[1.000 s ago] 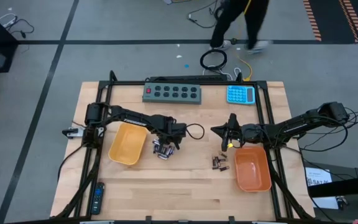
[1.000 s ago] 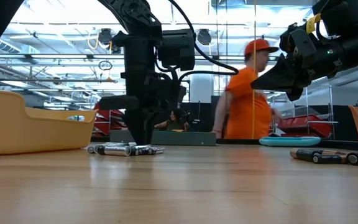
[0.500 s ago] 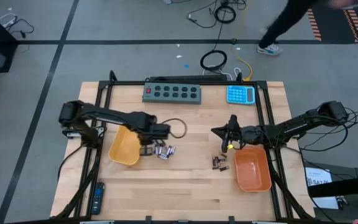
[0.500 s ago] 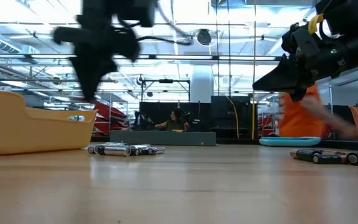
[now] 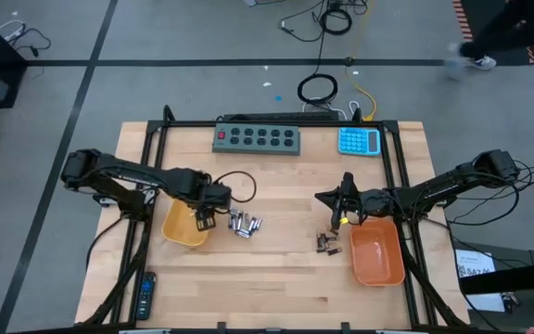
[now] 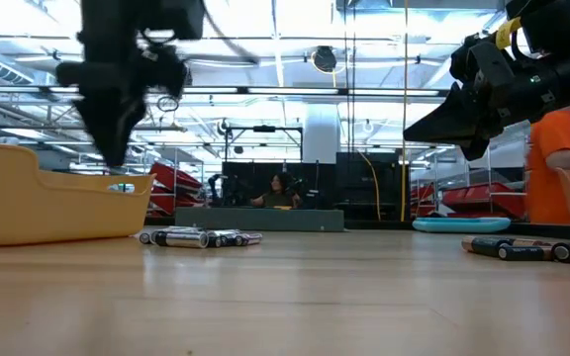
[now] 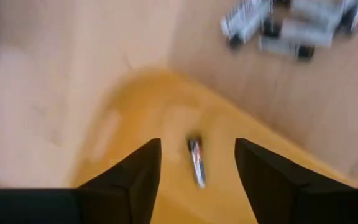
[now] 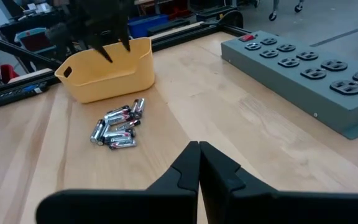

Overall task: Sort batteries
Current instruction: Put the silver battery into the yellow bin

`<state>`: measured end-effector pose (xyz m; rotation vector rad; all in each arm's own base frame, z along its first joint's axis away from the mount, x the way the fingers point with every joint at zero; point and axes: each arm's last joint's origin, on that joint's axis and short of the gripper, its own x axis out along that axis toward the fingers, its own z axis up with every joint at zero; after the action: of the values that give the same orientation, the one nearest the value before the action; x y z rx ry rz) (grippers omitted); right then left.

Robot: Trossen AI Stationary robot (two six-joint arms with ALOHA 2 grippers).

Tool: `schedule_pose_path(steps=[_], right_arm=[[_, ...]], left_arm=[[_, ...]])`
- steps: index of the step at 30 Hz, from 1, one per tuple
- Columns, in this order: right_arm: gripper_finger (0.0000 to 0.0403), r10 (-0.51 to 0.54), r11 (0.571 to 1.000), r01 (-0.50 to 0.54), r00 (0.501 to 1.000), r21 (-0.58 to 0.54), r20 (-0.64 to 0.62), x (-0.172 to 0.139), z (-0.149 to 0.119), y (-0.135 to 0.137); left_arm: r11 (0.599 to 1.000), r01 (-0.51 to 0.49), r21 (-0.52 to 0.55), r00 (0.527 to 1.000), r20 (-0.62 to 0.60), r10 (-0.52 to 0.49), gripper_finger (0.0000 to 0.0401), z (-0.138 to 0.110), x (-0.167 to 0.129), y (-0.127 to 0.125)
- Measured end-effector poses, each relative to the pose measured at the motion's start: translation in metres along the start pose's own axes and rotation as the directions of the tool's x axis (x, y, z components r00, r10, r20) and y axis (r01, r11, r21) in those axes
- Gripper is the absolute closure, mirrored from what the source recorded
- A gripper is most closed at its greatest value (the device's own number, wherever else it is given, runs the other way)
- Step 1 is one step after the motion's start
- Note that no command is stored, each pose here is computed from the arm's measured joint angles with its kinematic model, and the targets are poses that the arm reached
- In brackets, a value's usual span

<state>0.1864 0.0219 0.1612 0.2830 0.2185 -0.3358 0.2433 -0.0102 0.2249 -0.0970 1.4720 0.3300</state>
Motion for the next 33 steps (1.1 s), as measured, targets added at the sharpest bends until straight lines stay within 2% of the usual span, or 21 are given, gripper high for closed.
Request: schedule_pose_path(steps=[2, 4, 8, 18, 24, 33], right_arm=[[0.0403, 0.000, 1.000, 0.000, 1.000, 0.000, -0.001, 0.000, 0.000, 0.000], [0.0403, -0.001, 1.000, 0.001, 1.000, 0.000, -0.001, 0.000, 0.000, 0.000], [0.0403, -0.004, 1.000, 0.004, 1.000, 0.003, -0.011, 0.000, -0.001, 0.000], [0.0403, -0.006, 1.000, 0.006, 1.000, 0.003, -0.016, 0.000, -0.002, -0.001], [0.0403, -0.009, 1.000, 0.009, 1.000, 0.007, -0.023, 0.000, -0.003, -0.001], [0.0403, -0.011, 1.000, 0.011, 1.000, 0.004, -0.029, 0.000, -0.003, -0.001]], left_arm=[[1.000, -0.029, 0.009, 0.997, 0.069, 0.028, 0.0185, 0.010, -0.009, 0.000], [0.999, -0.020, 0.030, 0.990, 0.138, 0.015, 0.0185, 0.023, -0.012, -0.004], [0.992, -0.007, 0.124, 0.987, 0.160, -0.013, 0.0184, 0.042, 0.005, -0.017], [0.949, -0.025, 0.314, 0.999, 0.042, 0.013, 0.0183, 0.075, 0.055, -0.024], [0.936, -0.009, 0.353, 1.000, -0.008, 0.013, 0.0183, 0.080, 0.070, -0.019], [0.930, 0.025, 0.368, 0.999, -0.027, -0.016, 0.0183, 0.083, 0.075, -0.011]])
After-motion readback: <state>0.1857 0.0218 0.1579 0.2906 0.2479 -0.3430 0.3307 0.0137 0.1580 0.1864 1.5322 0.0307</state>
